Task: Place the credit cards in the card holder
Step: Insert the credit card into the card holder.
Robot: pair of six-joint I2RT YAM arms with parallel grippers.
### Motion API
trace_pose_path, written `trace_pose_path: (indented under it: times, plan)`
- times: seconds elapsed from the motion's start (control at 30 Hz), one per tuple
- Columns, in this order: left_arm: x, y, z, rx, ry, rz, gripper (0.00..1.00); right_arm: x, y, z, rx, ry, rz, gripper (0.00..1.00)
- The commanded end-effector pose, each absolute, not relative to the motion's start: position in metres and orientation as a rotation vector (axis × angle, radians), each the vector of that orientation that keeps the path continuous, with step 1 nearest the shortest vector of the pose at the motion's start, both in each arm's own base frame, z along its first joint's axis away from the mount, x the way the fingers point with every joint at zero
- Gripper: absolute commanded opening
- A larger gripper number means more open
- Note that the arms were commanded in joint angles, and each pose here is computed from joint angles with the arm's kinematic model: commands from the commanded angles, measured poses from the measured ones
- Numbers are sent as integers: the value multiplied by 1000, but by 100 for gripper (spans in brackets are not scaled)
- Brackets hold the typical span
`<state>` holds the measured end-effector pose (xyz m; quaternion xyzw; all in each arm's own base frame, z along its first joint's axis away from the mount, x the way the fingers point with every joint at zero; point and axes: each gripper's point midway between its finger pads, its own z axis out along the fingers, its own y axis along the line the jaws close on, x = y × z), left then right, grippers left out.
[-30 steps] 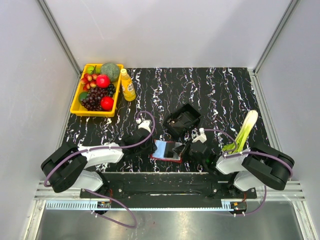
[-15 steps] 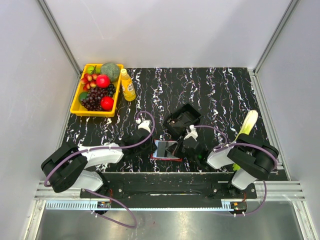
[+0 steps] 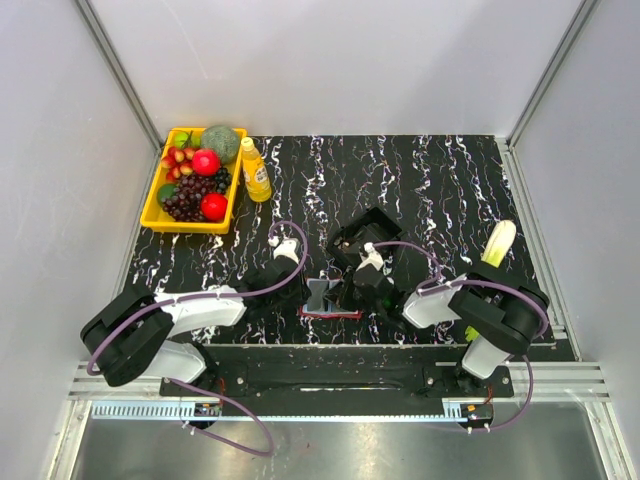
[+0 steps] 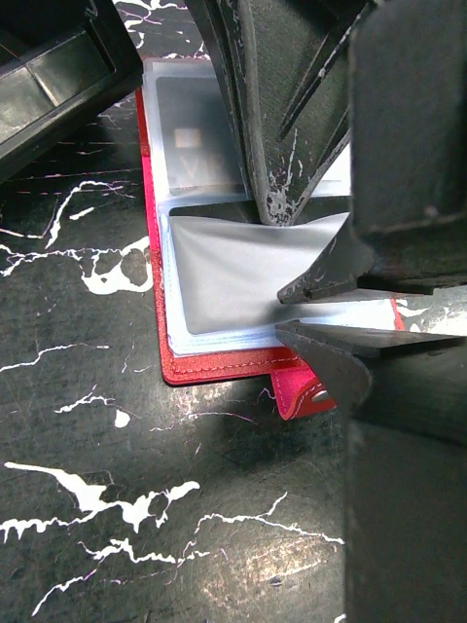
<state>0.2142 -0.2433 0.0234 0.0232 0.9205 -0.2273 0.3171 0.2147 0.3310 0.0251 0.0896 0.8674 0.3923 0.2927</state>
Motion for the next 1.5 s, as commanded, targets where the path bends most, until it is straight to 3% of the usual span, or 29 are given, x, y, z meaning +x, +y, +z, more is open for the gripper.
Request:
trace_pose_path:
  times: [0.0, 0.37, 0.43, 0.5, 0.53, 1.47]
  plan:
    - [200, -236, 11, 86, 2481, -576, 19, 199, 340, 25, 114, 2383, 1043, 23]
    - [201, -237, 13, 83, 2475, -580, 19, 204, 320, 48, 100, 2328, 957, 32]
    - [201, -237, 13, 81, 2474, -581, 19, 204, 322, 42, 114, 2352, 951, 30]
    - [200, -238, 13, 85, 2477, -585, 19, 205, 323, 36, 139, 2364, 947, 6]
    - [200, -238, 13, 86, 2478, -586, 19, 205, 322, 34, 151, 2365, 942, 3]
    - [201, -236, 15, 78, 2472, -580, 18, 205, 319, 24, 124, 2401, 857, 0]
